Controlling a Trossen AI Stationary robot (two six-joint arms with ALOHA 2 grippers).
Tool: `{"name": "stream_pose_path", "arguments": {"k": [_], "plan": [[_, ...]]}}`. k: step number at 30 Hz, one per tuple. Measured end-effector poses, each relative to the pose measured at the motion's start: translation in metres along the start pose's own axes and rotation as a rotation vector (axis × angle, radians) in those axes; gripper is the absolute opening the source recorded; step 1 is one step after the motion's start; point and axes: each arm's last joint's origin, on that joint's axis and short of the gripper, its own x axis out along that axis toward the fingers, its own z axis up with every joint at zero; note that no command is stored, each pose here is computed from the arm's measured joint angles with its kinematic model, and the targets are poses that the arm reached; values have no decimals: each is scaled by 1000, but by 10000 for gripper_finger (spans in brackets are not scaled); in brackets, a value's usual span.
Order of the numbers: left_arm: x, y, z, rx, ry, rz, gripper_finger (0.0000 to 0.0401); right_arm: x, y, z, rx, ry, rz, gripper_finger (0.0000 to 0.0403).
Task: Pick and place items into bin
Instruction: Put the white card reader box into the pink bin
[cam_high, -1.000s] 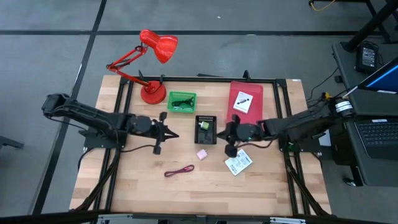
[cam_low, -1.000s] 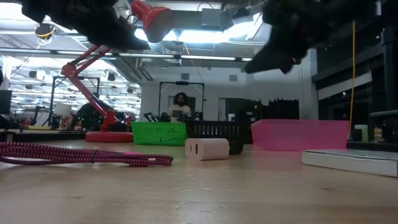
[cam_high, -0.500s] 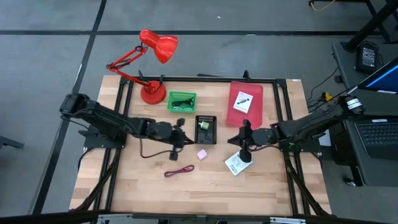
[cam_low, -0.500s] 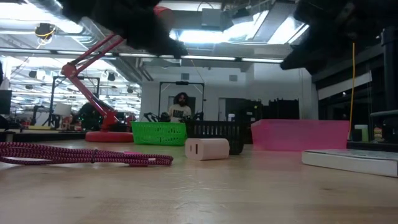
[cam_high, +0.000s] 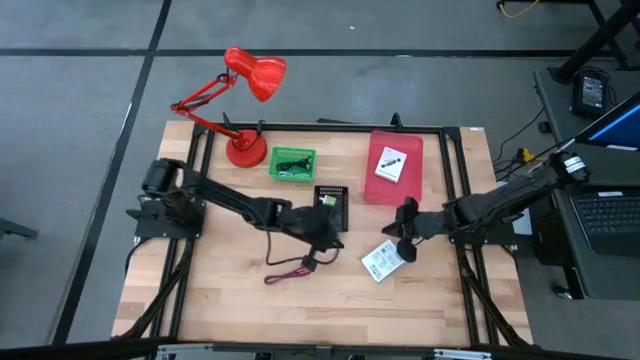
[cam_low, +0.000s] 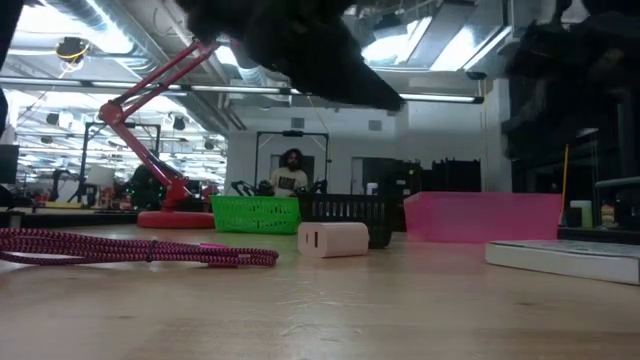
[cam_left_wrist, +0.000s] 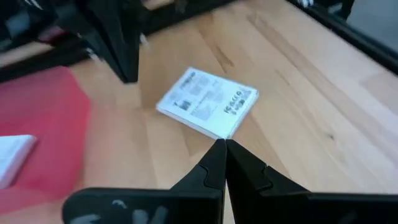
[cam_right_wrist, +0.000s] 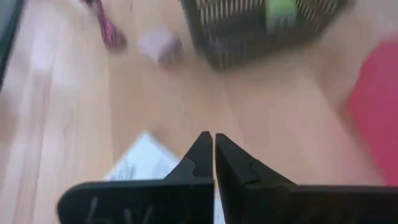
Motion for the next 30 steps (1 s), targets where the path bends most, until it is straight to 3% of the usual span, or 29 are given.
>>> {"name": "stream_pose_path", "arguments": {"k": [6,10,16,30], "plan": [[26,8,10,1,72,-10,3,-18,4,-1,73,213,-55,0],[34,10,15,32,73,-13,3,-19,13,-3,127,263,-16,0],[34,10,17,76,68,-32,3,-7,25,-16,190,362,-13,0],[34,5,14,26,103,-45,3,35,36,-36,168,436,-92,0]]}}
